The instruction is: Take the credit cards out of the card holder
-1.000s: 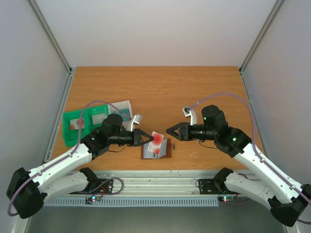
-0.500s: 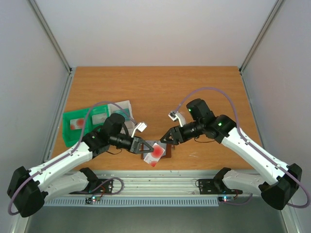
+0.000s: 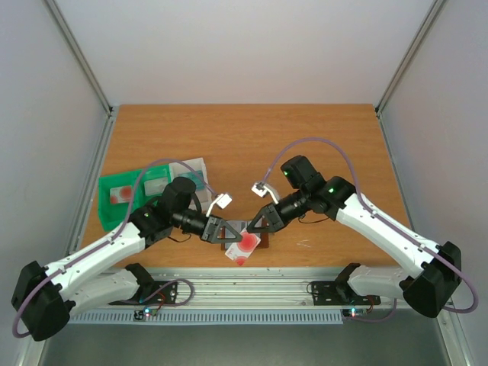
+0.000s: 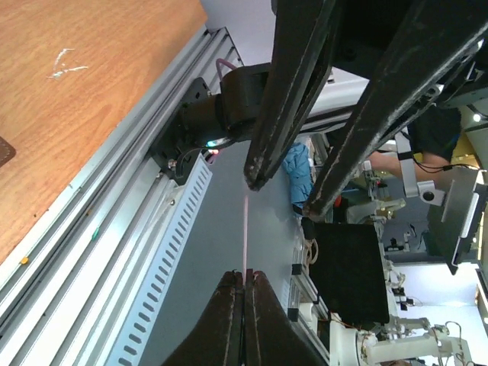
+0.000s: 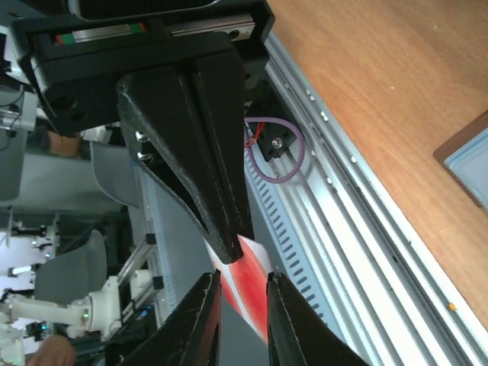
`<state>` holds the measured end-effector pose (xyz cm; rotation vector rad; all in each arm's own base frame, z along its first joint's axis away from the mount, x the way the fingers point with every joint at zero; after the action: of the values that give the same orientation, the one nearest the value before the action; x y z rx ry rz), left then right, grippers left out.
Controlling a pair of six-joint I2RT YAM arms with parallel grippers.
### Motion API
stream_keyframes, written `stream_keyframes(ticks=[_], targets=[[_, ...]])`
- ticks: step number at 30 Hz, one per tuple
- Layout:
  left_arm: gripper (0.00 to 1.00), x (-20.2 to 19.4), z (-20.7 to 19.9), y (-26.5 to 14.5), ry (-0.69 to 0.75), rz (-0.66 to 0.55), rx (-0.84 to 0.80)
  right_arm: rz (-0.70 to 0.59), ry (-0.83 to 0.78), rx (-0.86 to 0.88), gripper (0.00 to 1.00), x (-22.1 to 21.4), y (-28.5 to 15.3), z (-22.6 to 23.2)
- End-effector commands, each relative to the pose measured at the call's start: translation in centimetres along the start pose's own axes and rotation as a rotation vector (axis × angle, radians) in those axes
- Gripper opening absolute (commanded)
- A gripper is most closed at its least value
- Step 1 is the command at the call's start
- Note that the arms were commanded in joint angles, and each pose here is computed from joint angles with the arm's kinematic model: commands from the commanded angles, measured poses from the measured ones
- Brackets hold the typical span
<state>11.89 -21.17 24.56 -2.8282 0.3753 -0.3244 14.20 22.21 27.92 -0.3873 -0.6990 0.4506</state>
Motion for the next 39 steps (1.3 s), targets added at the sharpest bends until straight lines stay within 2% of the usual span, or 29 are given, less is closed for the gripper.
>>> stream_keyframes(ticks=[1,5,8,13,20,22,27,32,33,35,39], targets=[[0.01,0.6,-2.2,-0.2,0.102,0.003,-0.076,-0.014,-0.064,0.084,0.17,-0.1,-0.3,1.3],[0.00,0.8,-2.7,-0.3,0.124,-0.009,-0.096,-0.023,-0.067,0.081,0.18,-0.3,-0.5,1.4],[0.00,0.6,-3.2,-0.5,0.136,-0.011,-0.120,-0.024,-0.060,0.045,0.32,-0.4,-0.4,1.1],[0.01,0.2,-3.1,-0.7,0.132,-0.015,-0.111,-0.051,-0.031,-0.079,0.39,-0.2,-1.0,0.7],[0.00,0.4,-3.3,-0.6,0.141,-0.006,-0.134,-0.022,-0.021,-0.047,0.43,0.2,-1.2,1.4],[0.00,0.4,-3.2,-0.5,0.139,-0.001,-0.132,-0.004,-0.022,-0.016,0.39,0.0,-1.1,1.5],[0.00,0.7,-3.1,-0.4,0.149,-0.004,-0.124,0.007,-0.024,0.083,0.17,-0.4,-0.8,1.9],[0.00,1.2,-2.9,-0.2,0.147,-0.026,-0.100,0.000,-0.034,0.162,0.02,-0.3,-0.5,2.2],[0.01,1.3,-2.8,-0.2,0.143,-0.029,-0.089,-0.009,-0.039,0.168,0.01,-0.3,-0.5,2.2],[0.09,1.6,-2.8,-0.4,0.136,-0.065,-0.045,-0.027,-0.043,0.165,0.01,0.0,-0.6,2.3],[0.53,3.3,-2.2,-2.4,0.079,-0.324,0.262,-0.113,-0.024,0.077,0.01,0.9,-0.9,2.0]])
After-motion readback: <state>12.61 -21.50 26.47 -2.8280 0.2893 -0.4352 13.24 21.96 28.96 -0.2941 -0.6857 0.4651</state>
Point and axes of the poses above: each gripper's point midway between its finger pads, its own y axis out along the fingers, its own z axis along the line the jaws close on, x = y × z, the point moved 8 cm from there along -y, back along the fingers, and after that the axes turned 11 degrees about -y, right-handed, at the moved point
